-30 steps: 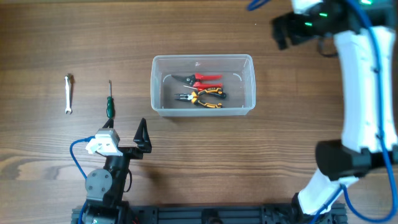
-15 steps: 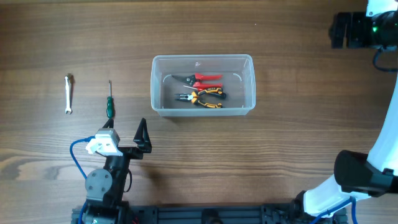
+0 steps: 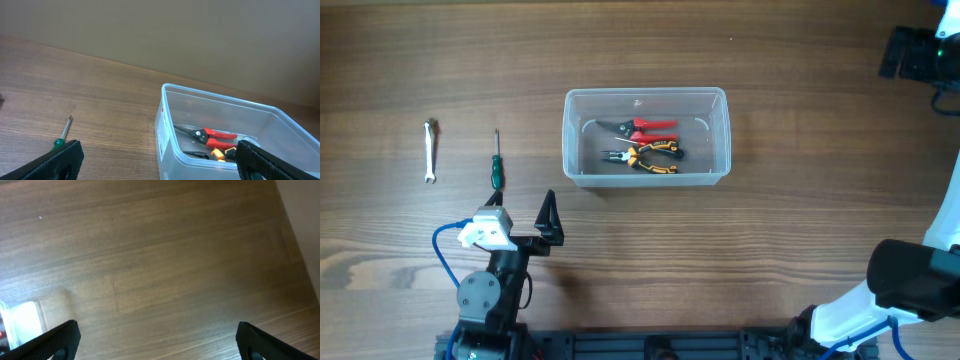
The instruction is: Pack container
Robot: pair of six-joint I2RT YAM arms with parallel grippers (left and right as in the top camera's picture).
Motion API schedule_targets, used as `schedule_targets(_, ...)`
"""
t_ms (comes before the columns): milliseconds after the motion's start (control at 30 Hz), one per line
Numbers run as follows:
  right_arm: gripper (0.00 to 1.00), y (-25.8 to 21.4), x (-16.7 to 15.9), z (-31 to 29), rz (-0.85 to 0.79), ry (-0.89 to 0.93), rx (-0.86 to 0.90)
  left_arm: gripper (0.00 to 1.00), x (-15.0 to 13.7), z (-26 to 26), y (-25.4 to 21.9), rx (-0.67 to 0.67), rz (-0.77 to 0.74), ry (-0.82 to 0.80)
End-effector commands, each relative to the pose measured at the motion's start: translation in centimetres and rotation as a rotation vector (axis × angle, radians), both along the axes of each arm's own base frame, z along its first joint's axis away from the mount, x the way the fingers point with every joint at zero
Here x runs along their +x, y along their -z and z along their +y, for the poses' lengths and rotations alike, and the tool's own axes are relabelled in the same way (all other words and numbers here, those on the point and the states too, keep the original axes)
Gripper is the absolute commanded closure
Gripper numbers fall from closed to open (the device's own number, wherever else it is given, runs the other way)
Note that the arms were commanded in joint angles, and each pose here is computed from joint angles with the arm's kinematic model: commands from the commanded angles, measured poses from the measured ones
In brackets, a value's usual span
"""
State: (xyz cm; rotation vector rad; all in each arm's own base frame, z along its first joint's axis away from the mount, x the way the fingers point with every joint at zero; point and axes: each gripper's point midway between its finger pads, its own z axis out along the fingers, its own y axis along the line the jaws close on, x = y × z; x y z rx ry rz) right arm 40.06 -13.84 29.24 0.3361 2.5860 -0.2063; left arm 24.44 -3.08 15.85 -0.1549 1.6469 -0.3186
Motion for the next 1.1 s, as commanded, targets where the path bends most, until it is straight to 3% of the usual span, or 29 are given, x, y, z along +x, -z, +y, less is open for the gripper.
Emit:
schedule_targets(0,0.00,-0.5,0.0,-0.1,-0.017,0.017,-0.013,0.00,0.0,0.3,0.1,0.021,-0.006,-0.016)
schedule_targets(633,0.00,-0.6,0.4,0.6,-0.037,-0.005,0.024,0.00,0.0,0.3,0.1,0.020,-0.006,-0.014)
schedule_targets(900,0.00,-0.6,0.4,0.6,-0.037,-0.005,0.024,0.00,-0.9,-3.8,-0.1,-0.029,-0.006,0.226)
schedule_targets(1067,0.00,-0.6,0.4,0.6,-0.037,-0.005,0.024,0.00,-1.2,-4.8,-0.4,-0.039,-0.010,0.292)
